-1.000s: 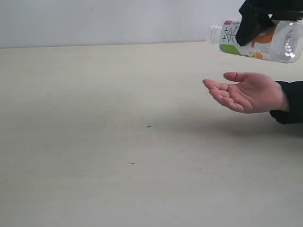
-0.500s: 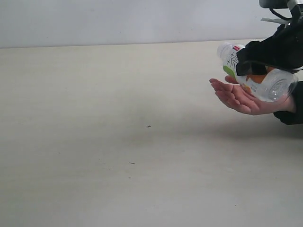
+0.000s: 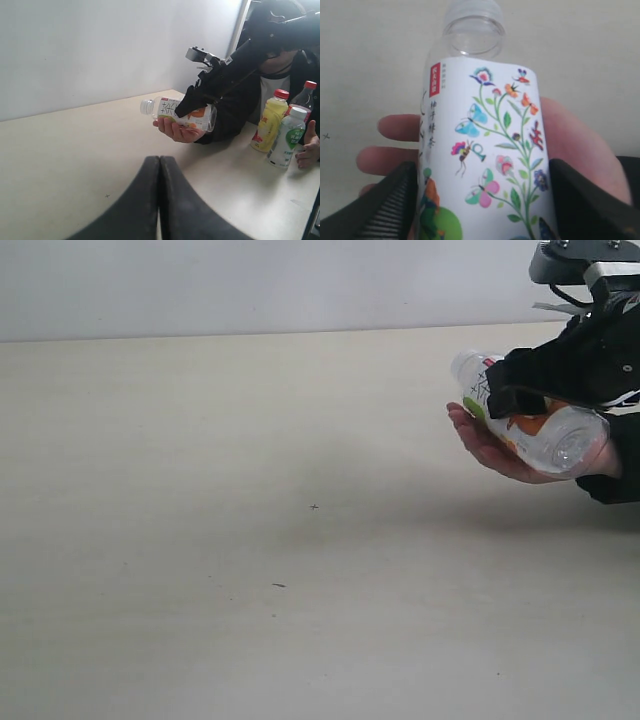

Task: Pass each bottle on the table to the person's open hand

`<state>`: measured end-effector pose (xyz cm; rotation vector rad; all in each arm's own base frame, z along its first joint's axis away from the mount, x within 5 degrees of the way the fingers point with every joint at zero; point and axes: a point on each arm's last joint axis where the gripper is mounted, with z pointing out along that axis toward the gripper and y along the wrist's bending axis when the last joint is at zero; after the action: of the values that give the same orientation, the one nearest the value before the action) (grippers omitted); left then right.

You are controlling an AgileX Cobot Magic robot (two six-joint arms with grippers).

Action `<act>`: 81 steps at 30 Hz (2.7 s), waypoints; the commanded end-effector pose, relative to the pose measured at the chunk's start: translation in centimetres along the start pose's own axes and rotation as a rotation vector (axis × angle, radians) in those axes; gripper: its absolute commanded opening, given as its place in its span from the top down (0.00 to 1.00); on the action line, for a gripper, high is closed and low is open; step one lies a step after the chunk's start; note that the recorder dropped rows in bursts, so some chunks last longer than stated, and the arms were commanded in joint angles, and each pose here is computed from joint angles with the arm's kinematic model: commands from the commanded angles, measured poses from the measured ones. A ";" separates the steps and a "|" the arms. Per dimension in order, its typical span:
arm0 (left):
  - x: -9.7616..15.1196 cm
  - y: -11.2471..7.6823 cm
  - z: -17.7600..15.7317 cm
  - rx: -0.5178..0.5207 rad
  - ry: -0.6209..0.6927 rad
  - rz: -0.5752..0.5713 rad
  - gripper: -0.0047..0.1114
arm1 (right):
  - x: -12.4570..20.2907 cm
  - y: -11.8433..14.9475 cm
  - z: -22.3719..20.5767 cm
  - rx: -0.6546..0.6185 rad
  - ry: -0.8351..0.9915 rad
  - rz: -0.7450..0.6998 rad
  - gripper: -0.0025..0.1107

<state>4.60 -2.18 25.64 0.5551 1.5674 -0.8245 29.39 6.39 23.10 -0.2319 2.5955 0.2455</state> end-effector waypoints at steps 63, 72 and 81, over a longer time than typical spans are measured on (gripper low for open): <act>0.1 0.0 0.0 0.010 -0.006 0.004 0.96 | 15.1 5.0 -17.2 -0.404 -0.564 -0.089 0.98; 0.1 0.0 0.0 0.010 -0.006 0.004 0.96 | 15.0 4.9 -17.2 -0.403 -0.567 -0.089 0.98; 0.1 0.0 0.0 0.010 -0.006 0.004 0.96 | 15.0 4.9 -17.2 -0.403 -0.567 -0.089 0.98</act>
<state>4.59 -2.19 25.65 0.5561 1.5657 -0.8264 7.38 5.66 30.78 -0.3562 1.9546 0.6893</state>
